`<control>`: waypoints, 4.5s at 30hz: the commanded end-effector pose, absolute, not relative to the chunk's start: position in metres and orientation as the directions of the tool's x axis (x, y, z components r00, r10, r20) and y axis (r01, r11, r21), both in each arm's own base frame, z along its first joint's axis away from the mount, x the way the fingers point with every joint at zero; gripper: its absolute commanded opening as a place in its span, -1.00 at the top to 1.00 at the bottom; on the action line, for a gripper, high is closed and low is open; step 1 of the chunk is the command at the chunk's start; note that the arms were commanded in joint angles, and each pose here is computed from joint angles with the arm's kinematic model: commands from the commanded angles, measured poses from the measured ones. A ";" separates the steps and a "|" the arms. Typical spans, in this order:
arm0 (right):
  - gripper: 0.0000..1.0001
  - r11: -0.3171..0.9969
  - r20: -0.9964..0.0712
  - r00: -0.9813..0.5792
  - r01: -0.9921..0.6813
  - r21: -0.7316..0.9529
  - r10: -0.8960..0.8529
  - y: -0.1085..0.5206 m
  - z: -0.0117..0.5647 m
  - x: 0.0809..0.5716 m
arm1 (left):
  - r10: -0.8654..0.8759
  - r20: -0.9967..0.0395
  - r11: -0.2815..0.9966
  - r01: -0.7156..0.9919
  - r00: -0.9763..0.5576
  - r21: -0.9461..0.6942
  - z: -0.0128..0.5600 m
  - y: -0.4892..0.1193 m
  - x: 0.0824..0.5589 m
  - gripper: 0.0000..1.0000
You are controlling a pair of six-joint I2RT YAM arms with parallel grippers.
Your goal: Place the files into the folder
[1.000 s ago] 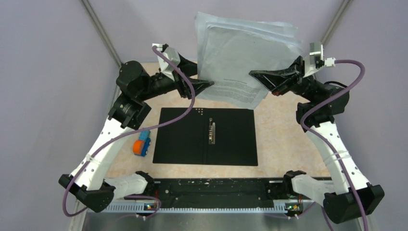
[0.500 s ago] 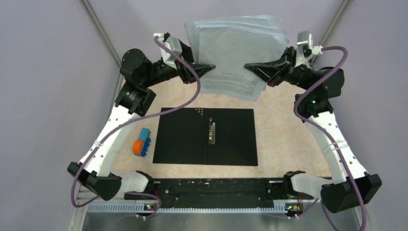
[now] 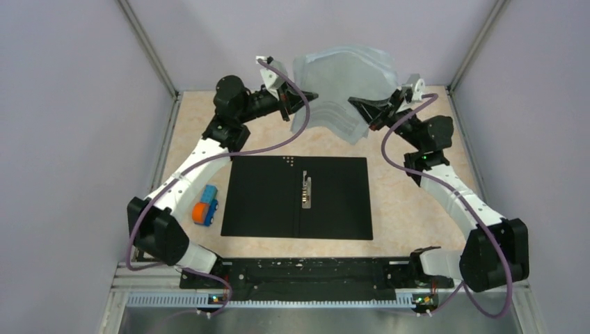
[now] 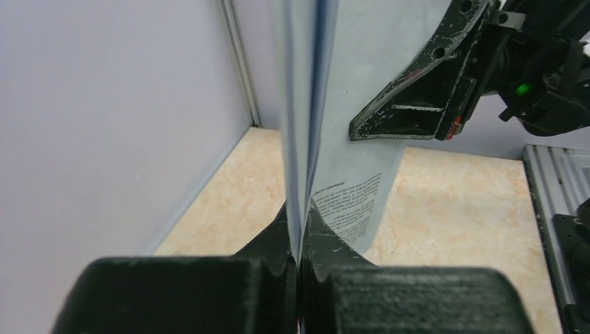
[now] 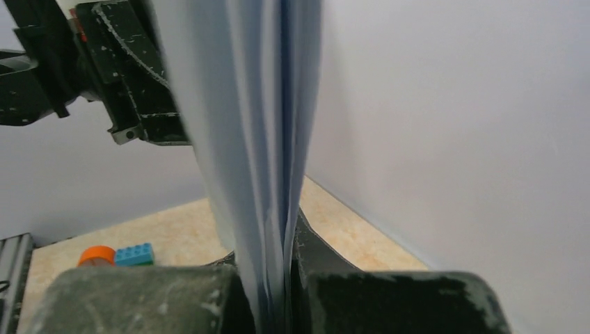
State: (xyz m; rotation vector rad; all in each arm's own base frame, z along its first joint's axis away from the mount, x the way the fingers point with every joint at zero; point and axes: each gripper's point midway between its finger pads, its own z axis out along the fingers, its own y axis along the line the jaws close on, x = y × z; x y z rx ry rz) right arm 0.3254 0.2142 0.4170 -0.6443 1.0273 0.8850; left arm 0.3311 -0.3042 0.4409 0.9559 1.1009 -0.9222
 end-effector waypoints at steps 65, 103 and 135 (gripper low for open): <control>-0.27 0.600 -0.931 0.116 -0.790 0.125 0.347 0.187 0.204 0.490 | -0.144 -0.982 0.395 0.917 0.121 0.055 0.227 -0.335 0.499 -0.12; -0.05 0.625 -0.927 0.084 -0.760 0.177 0.365 0.189 0.195 0.496 | -0.144 -0.984 0.346 0.937 0.107 0.051 0.236 -0.345 0.487 0.92; -0.27 0.356 -0.888 0.261 -0.927 -0.120 0.379 0.214 0.419 0.267 | -0.077 -0.990 0.042 0.993 0.115 0.112 0.457 -0.295 0.252 1.00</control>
